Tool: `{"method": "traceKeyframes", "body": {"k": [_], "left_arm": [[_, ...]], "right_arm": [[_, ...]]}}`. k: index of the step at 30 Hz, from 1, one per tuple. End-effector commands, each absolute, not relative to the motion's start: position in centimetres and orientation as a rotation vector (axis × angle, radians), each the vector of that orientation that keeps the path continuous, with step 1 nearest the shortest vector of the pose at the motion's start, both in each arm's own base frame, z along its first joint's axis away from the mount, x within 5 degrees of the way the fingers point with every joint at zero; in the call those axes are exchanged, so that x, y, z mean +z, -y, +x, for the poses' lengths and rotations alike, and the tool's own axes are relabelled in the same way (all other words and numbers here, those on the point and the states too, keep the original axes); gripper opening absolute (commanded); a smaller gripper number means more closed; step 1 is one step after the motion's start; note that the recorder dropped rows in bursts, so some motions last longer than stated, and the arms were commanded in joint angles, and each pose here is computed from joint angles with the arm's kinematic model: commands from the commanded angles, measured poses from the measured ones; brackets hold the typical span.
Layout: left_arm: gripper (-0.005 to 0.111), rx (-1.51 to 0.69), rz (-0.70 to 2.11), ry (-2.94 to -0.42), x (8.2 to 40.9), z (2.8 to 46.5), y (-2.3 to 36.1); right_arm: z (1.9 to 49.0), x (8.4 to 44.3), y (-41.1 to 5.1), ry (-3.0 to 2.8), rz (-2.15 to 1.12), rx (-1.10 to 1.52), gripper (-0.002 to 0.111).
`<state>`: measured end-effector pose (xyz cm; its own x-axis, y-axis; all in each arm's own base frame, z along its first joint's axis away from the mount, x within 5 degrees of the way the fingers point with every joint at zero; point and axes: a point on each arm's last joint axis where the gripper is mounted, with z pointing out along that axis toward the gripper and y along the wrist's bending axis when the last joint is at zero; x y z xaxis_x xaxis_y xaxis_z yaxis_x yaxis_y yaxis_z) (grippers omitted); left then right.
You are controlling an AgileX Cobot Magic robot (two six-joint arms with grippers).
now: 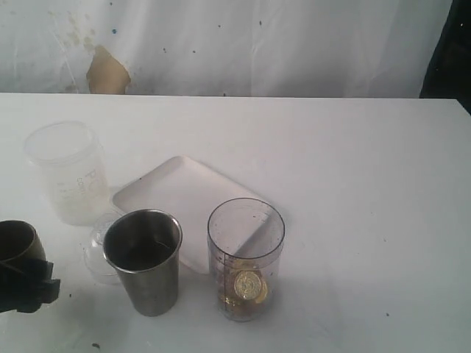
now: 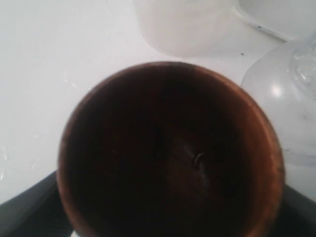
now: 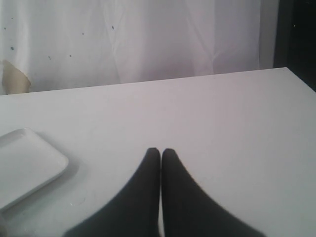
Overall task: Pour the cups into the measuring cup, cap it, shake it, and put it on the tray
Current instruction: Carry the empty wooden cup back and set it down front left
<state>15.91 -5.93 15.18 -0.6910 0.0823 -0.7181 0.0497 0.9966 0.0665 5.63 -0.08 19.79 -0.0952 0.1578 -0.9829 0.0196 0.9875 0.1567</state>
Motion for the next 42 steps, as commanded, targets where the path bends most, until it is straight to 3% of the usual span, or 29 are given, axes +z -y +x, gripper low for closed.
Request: {"method": "traceKeyframes", "body": {"k": [1,14,17,22,26,35,42], "left_arm": [[0.000,0.061,0.107,-2.346,15.1,16.6,6.4],[0.003,0.040,0.110,-2.409,14.1,17.1,7.1],[0.019,0.044,0.114,-2.419,13.9,17.1,7.1],[0.064,0.050,0.112,-2.418,13.9,17.2,7.1],[0.079,0.071,0.104,-2.406,14.0,17.2,6.9],[0.082,0.067,0.085,-2.409,14.0,17.2,6.9],[0.082,-0.056,0.025,-2.352,16.0,17.6,7.6]], "right_arm": [[5.6,19.7,0.1,-1.659,0.129,0.113,0.000],[5.6,19.7,0.1,-1.658,0.137,0.120,0.000],[5.6,19.7,0.1,-1.658,0.137,0.120,0.000],[5.6,19.7,0.1,-1.658,0.137,0.120,0.000],[5.6,19.7,0.1,-1.658,0.137,0.120,0.000],[5.6,19.7,0.1,-1.658,0.137,0.120,0.000],[5.6,19.7,0.1,-1.658,0.137,0.120,0.000]]}}
